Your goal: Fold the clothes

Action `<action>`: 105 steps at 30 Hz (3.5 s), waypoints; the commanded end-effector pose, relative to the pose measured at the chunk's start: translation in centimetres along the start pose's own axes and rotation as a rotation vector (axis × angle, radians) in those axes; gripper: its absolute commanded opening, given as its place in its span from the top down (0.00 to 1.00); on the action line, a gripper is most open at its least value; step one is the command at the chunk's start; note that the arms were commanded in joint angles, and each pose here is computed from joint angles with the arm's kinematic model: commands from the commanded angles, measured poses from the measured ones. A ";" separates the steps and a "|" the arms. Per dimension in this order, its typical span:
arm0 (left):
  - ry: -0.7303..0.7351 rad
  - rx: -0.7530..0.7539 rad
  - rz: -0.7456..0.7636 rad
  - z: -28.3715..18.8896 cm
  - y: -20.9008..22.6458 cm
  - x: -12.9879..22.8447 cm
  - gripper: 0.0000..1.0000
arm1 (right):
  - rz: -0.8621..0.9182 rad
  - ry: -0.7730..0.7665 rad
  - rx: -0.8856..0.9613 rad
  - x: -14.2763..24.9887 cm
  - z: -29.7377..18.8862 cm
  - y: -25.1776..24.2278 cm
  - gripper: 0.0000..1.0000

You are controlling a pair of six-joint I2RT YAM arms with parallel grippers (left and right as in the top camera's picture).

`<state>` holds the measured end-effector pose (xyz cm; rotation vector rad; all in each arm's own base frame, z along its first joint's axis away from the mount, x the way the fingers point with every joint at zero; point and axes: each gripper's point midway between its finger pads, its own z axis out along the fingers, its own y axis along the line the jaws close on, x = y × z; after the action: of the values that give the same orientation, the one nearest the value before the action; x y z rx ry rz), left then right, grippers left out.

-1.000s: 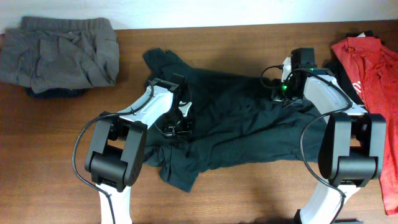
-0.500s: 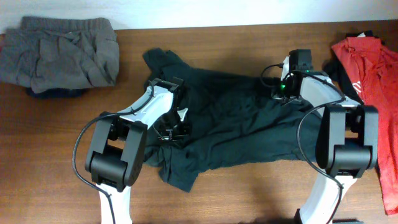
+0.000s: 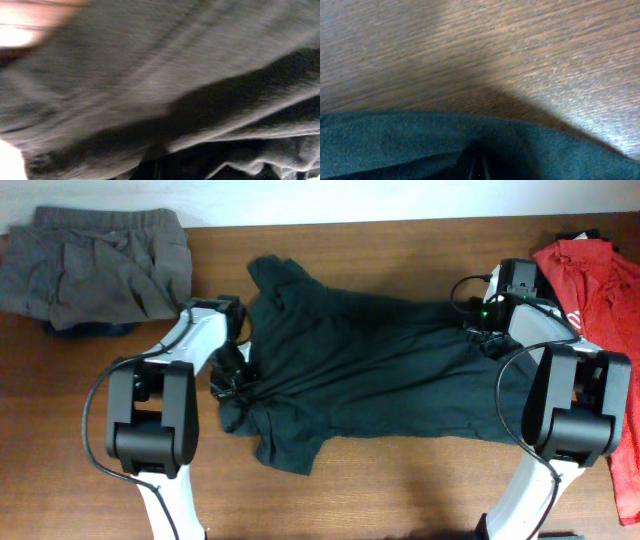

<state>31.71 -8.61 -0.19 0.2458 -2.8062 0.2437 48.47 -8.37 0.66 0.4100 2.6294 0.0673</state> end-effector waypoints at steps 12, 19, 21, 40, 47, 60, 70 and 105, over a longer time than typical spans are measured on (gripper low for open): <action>-0.002 -0.087 -0.250 0.0 8.1 -1.8 0.99 | 0.025 -0.044 0.297 -0.9 0.0 -6.1 0.86; -0.038 -0.142 -0.373 -1.2 11.1 -2.3 0.99 | 0.031 -0.123 0.287 -5.3 -2.0 -5.4 0.82; -0.064 -0.145 -0.375 -1.9 11.3 -2.9 0.99 | 0.032 -0.143 0.284 -6.9 -3.2 -5.2 0.81; -0.238 -0.062 -0.209 -10.0 5.5 -4.5 0.93 | 0.046 0.425 0.095 0.6 -13.7 -0.7 0.22; -0.200 0.049 0.051 -8.6 -2.4 -3.1 0.99 | 0.080 0.566 -0.004 5.2 -11.6 0.9 0.48; -0.244 0.063 0.250 -6.2 -10.1 -2.5 0.99 | 0.134 0.438 -0.006 6.9 -4.1 0.1 0.58; -0.083 0.119 0.227 -1.1 -10.5 -2.5 0.99 | 0.141 0.269 -0.019 3.2 -2.0 0.2 0.81; -0.187 0.027 0.292 -3.6 -10.5 -6.3 0.99 | 0.193 -0.149 0.134 -10.1 -0.9 -4.8 0.18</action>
<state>37.34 -18.02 0.61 -0.0484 -2.8912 0.4223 53.18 -14.99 2.24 0.6756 2.5130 -0.0965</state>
